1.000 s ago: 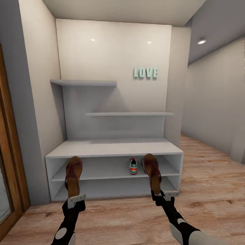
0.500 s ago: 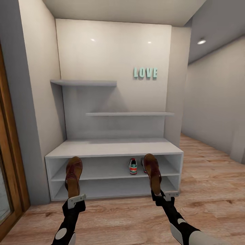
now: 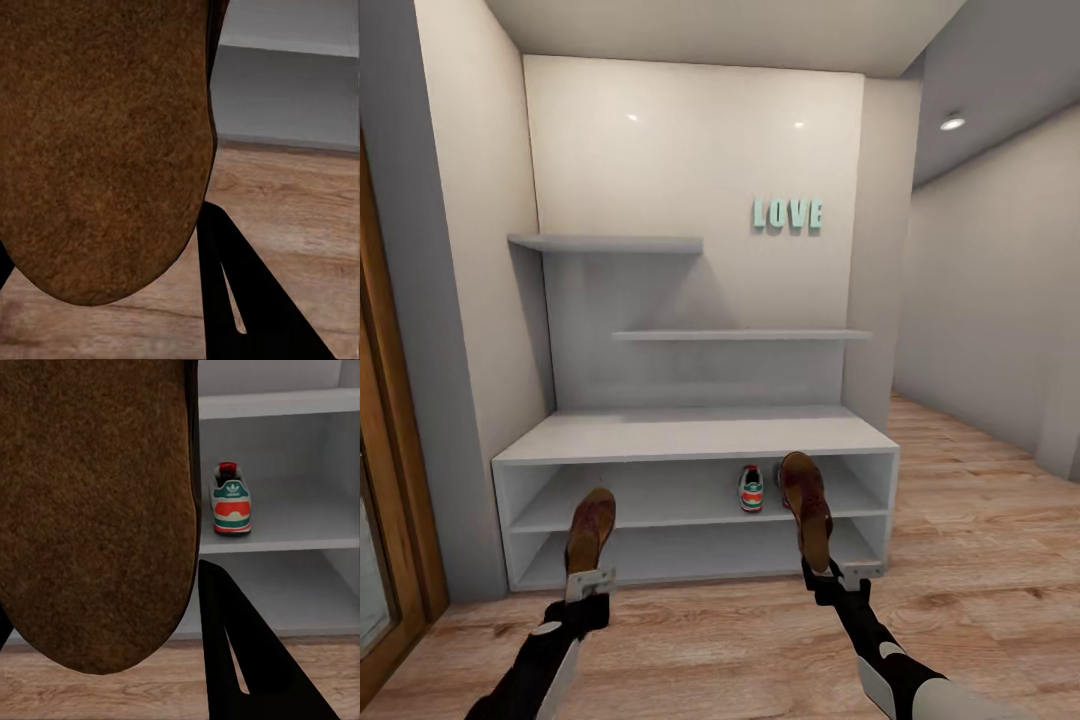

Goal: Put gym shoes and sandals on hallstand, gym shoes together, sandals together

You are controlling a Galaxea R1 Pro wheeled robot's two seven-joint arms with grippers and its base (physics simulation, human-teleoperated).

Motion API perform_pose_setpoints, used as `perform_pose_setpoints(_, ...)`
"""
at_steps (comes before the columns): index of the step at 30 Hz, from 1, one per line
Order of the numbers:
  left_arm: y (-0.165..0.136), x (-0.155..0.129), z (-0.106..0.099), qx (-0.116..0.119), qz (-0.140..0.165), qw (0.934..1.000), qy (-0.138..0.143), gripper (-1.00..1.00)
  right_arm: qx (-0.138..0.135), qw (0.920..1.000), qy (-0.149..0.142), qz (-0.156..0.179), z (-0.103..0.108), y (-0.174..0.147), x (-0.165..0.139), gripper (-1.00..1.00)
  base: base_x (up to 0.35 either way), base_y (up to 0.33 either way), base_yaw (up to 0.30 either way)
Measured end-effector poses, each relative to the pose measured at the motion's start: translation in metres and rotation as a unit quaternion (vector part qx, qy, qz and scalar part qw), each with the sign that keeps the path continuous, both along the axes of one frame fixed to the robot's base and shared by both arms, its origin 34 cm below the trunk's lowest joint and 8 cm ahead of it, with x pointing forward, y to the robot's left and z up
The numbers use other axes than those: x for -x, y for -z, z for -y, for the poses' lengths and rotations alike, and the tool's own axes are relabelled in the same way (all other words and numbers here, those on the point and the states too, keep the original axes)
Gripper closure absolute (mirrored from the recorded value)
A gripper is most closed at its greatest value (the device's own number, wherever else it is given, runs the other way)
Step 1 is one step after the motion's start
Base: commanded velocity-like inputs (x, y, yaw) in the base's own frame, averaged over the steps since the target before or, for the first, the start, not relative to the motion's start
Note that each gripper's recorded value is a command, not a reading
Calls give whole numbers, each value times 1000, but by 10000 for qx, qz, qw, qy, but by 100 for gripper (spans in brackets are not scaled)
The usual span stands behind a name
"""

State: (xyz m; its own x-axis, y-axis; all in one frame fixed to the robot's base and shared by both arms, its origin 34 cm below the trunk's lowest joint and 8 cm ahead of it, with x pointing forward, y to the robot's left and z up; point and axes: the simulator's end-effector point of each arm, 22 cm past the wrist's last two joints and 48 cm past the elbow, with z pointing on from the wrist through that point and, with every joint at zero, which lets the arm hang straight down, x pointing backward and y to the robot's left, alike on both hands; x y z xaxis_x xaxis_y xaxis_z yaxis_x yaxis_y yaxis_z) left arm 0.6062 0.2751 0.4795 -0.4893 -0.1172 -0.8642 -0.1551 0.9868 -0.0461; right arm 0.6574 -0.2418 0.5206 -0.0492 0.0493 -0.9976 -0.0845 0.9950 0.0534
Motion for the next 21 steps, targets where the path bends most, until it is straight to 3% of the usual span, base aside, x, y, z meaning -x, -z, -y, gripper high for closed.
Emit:
perform_pose_setpoints(2,-5,-4,-5,-30,-138,9999,10,100,-2,10000,0,2,0,0,0,100,0,0,0)
perform_pose_setpoints(3,-10,-13,-8,-19,-711,9974,75,100,-4,10000,-8,7,-1,0,0,100,0,0,0)
perform_pose_setpoints(4,-53,-36,-7,-25,-407,9991,99,100,4,10000,-16,14,-1,-1,0,100,0,0,0)
perform_pose_setpoints(5,-60,-39,-6,-41,-415,9991,119,100,2,10000,-19,18,-2,-1,0,100,0,0,0)
perform_pose_setpoints(14,-61,-40,-8,-58,-467,9988,121,100,1,10000,-24,24,-2,-2,-1,100,0,0,0)
perform_pose_setpoints(21,-42,-41,-9,-58,-632,9979,118,100,-1,9999,-14,-146,-1,18,-1,100,0,0,0)
